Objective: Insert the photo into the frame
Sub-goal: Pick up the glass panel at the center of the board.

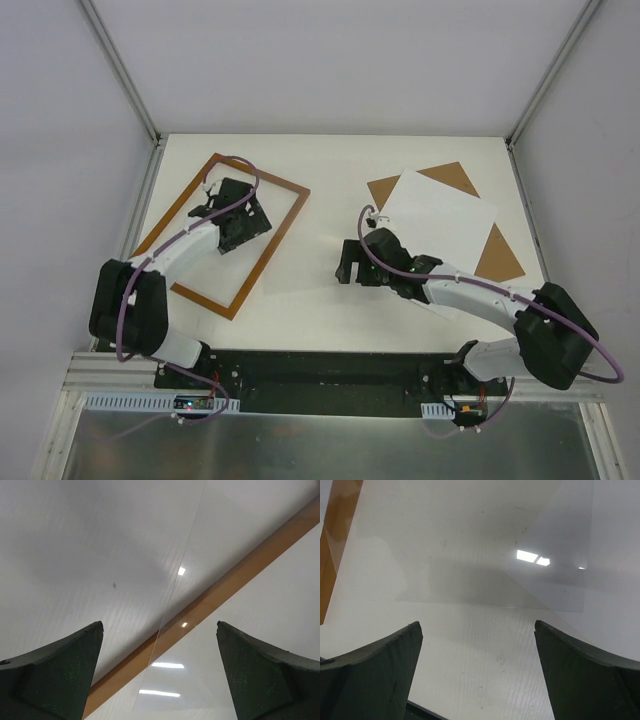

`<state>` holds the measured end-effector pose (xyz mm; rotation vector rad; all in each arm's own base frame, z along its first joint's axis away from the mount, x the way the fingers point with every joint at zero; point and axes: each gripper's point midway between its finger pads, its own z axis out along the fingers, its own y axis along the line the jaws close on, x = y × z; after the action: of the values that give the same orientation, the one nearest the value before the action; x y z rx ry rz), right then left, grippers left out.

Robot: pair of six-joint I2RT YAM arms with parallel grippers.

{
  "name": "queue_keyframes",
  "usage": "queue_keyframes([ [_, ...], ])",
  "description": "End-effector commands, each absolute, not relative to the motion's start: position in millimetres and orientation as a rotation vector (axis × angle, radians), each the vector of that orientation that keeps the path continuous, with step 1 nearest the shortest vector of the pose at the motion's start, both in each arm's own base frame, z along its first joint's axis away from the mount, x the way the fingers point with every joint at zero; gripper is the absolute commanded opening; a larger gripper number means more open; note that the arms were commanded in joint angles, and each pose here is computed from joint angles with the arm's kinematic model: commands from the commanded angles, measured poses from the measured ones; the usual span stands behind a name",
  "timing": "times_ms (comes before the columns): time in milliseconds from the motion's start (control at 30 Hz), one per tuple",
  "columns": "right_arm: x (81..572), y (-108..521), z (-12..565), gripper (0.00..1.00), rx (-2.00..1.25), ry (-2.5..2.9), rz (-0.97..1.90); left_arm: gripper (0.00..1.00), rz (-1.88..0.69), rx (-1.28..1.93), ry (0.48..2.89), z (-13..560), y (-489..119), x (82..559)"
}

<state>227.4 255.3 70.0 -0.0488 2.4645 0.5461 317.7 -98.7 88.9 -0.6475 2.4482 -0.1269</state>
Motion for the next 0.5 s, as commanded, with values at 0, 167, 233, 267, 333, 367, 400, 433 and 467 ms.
queue_keyframes([
  [0, 247.8, 265.1, 110.4, 0.96, -0.063, 2.329, 0.587, 0.94, -0.415, -0.581, 2.401, 98.6, -116.5, 377.4],
  [167, 243.5, 246.1, 117.2, 0.96, -0.088, 2.296, 0.565, 0.91, -0.672, -0.507, 2.375, 89.2, -122.8, 407.2],
  [233, 241.2, 238.8, 119.2, 0.95, -0.095, 2.285, 0.565, 0.91, -0.757, -0.463, 2.350, 88.4, -124.8, 416.8],
  [267, 240.7, 235.3, 120.8, 0.96, -0.098, 2.278, 0.569, 0.91, -0.801, -0.454, 2.341, 87.6, -125.6, 419.7],
  [333, 240.9, 229.1, 124.6, 0.96, -0.098, 2.262, 0.578, 0.91, -0.878, -0.443, 2.319, 86.7, -125.4, 425.1],
  [367, 241.3, 226.6, 125.6, 0.95, -0.096, 2.259, 0.580, 0.91, -0.913, -0.433, 2.305, 87.2, -125.2, 428.5],
  [400, 241.2, 223.9, 126.4, 0.96, -0.095, 2.255, 0.581, 0.91, -0.943, -0.428, 2.299, 86.6, -124.3, 430.2],
  [433, 241.7, 221.7, 129.3, 0.95, -0.094, 2.246, 0.584, 0.91, -0.976, -0.423, 2.299, 85.1, -124.8, 431.1],
  [467, 241.6, 220.0, 130.5, 0.96, -0.095, 2.242, 0.585, 0.91, -1.008, -0.413, 2.297, 84.7, -126.8, 431.7],
])
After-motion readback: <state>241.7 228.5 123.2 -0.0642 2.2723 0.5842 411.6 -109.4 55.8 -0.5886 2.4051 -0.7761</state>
